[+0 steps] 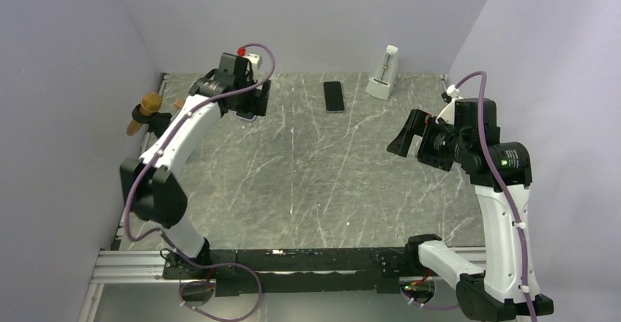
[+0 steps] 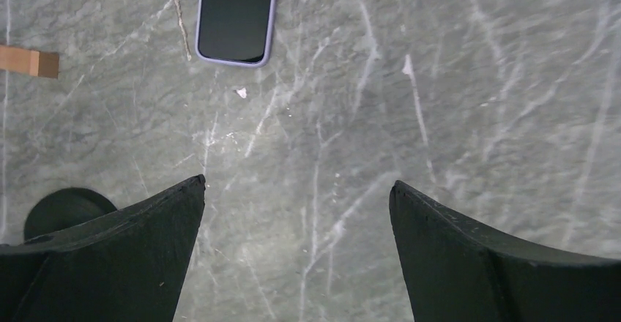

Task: Take the phone out of the phone case
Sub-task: Pick up the phone at the center of the board.

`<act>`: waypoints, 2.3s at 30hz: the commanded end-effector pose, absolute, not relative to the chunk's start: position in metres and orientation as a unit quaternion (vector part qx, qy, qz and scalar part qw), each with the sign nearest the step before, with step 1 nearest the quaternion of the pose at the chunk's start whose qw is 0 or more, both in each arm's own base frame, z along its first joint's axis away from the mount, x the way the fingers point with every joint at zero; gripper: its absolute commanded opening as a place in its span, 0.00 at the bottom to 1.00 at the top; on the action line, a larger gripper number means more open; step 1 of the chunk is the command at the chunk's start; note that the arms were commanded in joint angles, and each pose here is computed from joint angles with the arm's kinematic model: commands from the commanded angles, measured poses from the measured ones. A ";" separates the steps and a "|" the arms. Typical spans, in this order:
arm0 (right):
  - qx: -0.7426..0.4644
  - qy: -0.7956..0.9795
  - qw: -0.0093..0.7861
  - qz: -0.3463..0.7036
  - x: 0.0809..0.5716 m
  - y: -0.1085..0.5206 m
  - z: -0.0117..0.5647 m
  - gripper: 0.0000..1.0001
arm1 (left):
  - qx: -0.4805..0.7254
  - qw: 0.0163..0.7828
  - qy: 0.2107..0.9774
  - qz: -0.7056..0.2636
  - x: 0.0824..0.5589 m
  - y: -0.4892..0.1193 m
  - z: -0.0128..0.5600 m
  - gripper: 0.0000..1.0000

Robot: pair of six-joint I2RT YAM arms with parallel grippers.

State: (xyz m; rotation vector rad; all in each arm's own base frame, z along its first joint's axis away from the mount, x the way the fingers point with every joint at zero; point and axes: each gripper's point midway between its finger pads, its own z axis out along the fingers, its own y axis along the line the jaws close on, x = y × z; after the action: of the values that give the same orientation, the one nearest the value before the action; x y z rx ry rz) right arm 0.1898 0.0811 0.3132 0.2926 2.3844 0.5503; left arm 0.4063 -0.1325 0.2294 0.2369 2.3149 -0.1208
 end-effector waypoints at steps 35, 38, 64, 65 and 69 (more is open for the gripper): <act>0.083 0.943 0.285 0.148 0.256 0.073 0.292 1.00 | 0.085 0.245 0.965 -0.041 0.547 -0.105 0.052 0.99; 0.084 0.945 0.281 0.146 0.257 0.073 0.289 1.00 | 0.082 0.244 0.966 -0.035 0.550 -0.104 0.045 0.99; 0.103 0.946 0.266 0.152 0.265 0.075 0.280 1.00 | 0.056 0.267 0.962 0.021 0.556 -0.088 0.052 0.99; 0.103 0.946 0.265 0.153 0.265 0.076 0.279 1.00 | 0.057 0.273 0.960 0.030 0.556 -0.085 0.058 0.99; 0.105 0.947 0.261 0.156 0.267 0.077 0.277 1.00 | 0.069 0.293 0.951 0.076 0.557 -0.074 0.071 0.99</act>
State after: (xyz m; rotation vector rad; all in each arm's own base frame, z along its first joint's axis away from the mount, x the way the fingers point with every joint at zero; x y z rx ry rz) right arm 0.2551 0.0762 0.2707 0.2737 2.6138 0.4116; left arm 0.5511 -0.0872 0.0350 0.1868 2.6276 0.0745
